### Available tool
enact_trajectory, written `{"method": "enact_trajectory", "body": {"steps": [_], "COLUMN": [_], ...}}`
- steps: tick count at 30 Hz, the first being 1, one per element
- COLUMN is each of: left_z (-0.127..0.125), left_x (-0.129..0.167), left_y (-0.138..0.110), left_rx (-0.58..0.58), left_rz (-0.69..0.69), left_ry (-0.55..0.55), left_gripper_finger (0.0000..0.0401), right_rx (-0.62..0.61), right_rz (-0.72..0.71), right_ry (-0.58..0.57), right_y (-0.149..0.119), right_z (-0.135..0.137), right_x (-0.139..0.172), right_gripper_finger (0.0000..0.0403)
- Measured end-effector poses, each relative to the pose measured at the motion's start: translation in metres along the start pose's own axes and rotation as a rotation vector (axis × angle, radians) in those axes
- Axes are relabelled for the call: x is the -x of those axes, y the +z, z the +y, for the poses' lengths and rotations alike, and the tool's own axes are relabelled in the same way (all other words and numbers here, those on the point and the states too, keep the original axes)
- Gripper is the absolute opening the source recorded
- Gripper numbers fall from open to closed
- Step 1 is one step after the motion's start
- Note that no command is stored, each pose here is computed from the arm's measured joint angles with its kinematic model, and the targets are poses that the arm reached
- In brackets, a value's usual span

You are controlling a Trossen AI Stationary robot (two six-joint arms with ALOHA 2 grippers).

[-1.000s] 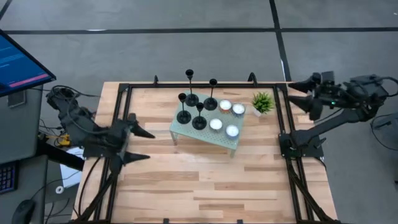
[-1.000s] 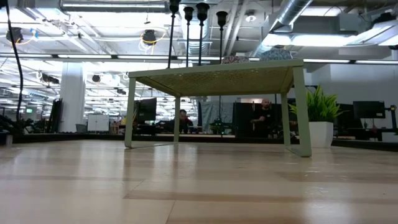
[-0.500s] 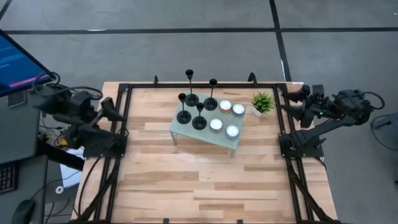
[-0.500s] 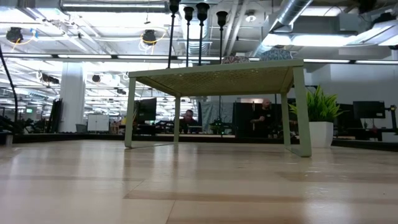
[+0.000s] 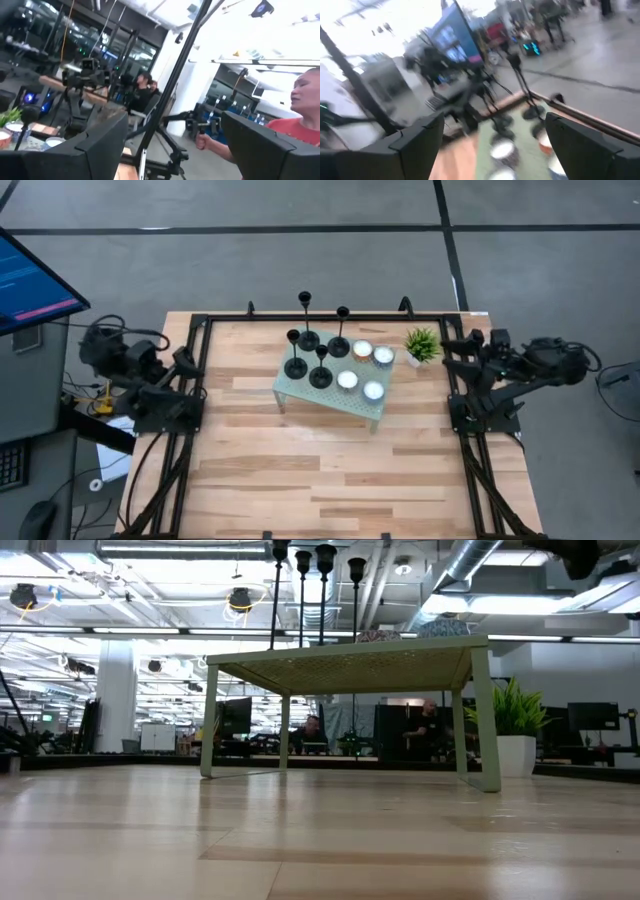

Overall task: Pick & Place candle stick holders
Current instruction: Return to Home Position

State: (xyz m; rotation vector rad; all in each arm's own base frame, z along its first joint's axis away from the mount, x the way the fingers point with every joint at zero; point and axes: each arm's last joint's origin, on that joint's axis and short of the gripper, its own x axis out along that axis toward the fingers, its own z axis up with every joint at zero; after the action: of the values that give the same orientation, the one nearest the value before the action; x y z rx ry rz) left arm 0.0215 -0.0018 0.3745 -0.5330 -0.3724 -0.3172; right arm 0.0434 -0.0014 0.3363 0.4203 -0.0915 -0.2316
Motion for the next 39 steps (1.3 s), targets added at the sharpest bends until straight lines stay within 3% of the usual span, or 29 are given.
{"method": "enact_trajectory", "body": {"steps": [7,12,15,17,21,29,32,35,39], "left_z": [0.018,0.018,0.018,0.019,0.023,0.027,0.027,0.026,0.026], "left_x": [0.019,0.015,0.014,0.014,0.013,0.012,0.012,0.012,0.013], "left_y": [-0.034,-0.051,-0.06,-0.066,-0.083,-0.1,-0.103,-0.11,-0.116], "left_rx": [-0.015,-0.063,-0.099,-0.106,-0.121,-0.133,-0.135,-0.139,-0.131], "left_rz": [-0.088,-0.097,-0.094,-0.09,-0.047,-0.022,-0.011,0.022,0.049], "left_ry": [-0.059,-0.145,-0.187,-0.199,-0.191,-0.192,-0.214,-0.302,-0.354], "left_gripper_finger": [0.032,0.032,0.032,0.032,0.032,0.032,0.032,0.032,0.032], "right_rx": [-0.084,-0.023,0.056,0.034,0.065,0.03,0.062,0.113,0.176], "right_rz": [-0.145,-0.165,-0.112,-0.155,-0.097,-0.145,-0.165,-0.227,-0.185], "right_ry": [0.078,0.112,0.089,0.106,0.148,0.205,0.196,0.176,0.107], "right_y": [-0.022,-0.026,-0.046,-0.048,-0.084,-0.146,-0.144,-0.139,-0.144], "right_z": [-0.021,-0.016,-0.016,-0.015,-0.018,-0.031,-0.031,-0.031,-0.034], "right_x": [0.017,0.009,-0.003,-0.006,-0.019,-0.035,-0.035,-0.033,-0.035], "right_gripper_finger": [0.0338,0.0338,0.0336,0.0336,0.0337,0.0337,0.0336,0.0336,0.0336]}}
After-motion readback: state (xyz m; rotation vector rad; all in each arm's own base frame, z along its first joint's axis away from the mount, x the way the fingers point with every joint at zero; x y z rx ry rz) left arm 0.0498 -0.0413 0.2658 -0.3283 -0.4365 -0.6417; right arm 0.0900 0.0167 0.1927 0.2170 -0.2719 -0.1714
